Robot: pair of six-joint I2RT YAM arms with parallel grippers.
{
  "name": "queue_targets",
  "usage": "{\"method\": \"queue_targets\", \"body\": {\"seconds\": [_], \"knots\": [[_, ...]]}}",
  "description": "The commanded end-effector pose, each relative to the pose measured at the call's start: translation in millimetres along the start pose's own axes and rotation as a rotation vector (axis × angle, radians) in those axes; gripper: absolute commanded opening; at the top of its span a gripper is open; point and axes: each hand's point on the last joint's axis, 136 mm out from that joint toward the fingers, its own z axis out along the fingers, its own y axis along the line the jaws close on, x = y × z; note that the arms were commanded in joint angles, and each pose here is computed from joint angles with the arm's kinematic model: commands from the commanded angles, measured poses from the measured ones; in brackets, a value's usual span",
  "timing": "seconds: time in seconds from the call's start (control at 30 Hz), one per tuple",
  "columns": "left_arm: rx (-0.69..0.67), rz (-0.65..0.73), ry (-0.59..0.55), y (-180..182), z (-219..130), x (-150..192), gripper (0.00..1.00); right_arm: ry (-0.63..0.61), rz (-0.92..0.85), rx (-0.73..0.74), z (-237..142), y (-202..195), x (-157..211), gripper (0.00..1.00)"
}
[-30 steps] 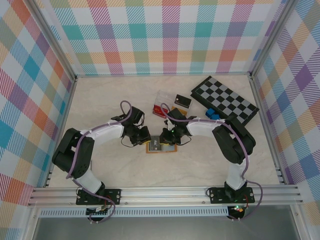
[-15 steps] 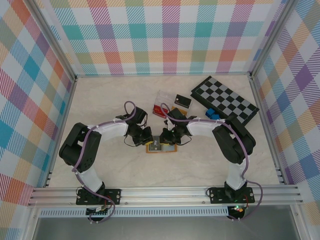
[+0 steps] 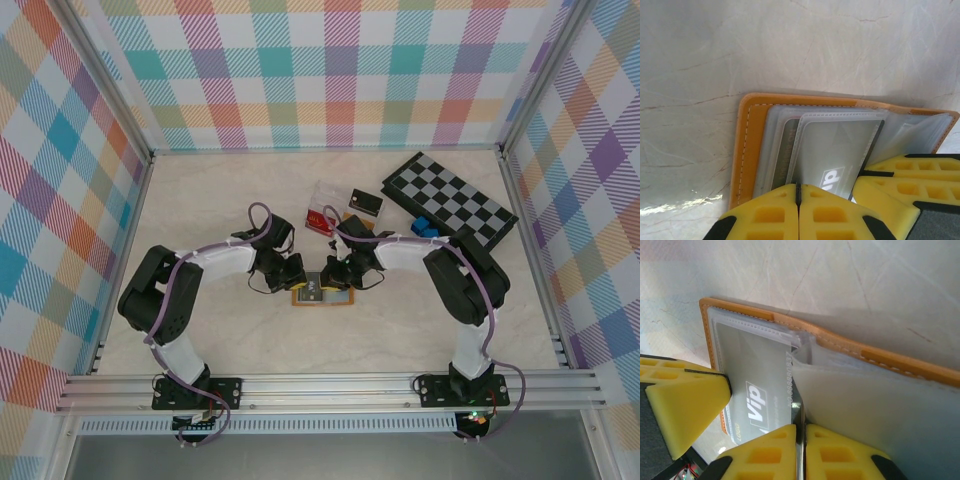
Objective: Take the credit cards out of the card holder
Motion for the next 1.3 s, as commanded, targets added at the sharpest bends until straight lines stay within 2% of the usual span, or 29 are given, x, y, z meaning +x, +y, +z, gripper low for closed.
{"method": "queue_targets", "body": {"seconds": [0.0,0.27,0.5,0.7,0.9,1.27], "knots": [[-0.094,-0.034,0.047,31,15,17,0.05,0.031,-0.021,-0.035,7,3,8,0.08],[-0.059,-0.016,0.021,18,3,13,0.12,-0.025,-0.025,-0.009,-9,-3,5,0.02],[0.012,0.023,-0.015,-5,-16,7,0.19,-0.033,-0.02,0.015,-13,-12,8,0.02],[-0.043,0.029,-0.051,3,-23,4,0.16,-0.028,-0.039,-0.064,-14,3,7,0.09],[-0.074,0.011,-0.024,14,-12,7,0.12,-0.038,-0.034,-0.099,-14,7,5,0.21],[-0.04,0.006,0.015,12,0,11,0.1,-0.003,-0.016,-0.098,-4,3,5,0.2]]}}
